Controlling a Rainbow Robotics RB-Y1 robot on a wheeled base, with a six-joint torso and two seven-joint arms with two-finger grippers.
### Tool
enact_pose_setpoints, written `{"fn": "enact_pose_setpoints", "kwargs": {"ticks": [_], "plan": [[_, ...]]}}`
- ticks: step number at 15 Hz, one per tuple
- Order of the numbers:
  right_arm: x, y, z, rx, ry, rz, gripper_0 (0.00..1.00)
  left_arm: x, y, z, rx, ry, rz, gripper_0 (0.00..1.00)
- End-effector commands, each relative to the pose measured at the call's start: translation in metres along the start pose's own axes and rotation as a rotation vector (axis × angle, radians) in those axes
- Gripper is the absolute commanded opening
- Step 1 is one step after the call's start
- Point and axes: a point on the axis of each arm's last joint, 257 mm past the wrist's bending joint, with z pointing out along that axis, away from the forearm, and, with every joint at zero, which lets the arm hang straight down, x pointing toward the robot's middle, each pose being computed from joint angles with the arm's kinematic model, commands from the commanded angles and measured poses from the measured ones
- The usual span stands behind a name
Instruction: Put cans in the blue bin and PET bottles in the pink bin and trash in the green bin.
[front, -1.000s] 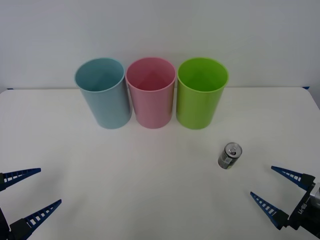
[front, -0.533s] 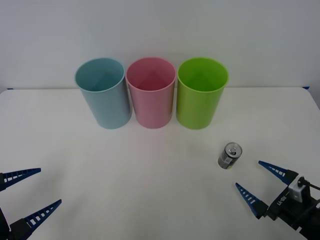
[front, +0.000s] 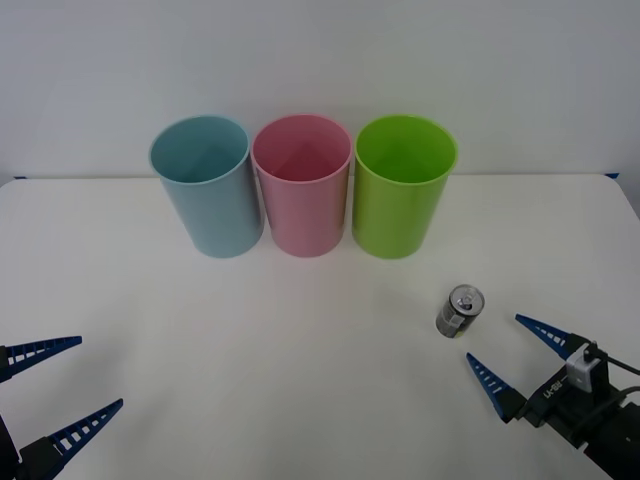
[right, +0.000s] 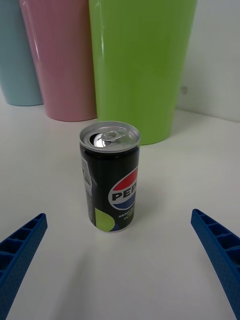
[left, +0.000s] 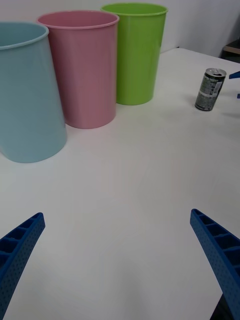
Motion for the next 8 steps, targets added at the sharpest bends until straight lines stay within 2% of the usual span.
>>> {"fn": "enact_pose_setpoints", "kwargs": {"ticks": [1,8], "plan": [[-0.002,0.003,0.014,-0.001,-0.001,0.005,1.00,0.000,0.000,0.000,0.000,0.000,0.000,1.00],[-0.002,0.011,0.041,0.016,0.007,0.026,1.00,0.000,0.000,0.000,0.000,0.000,0.000,1.00]]}}
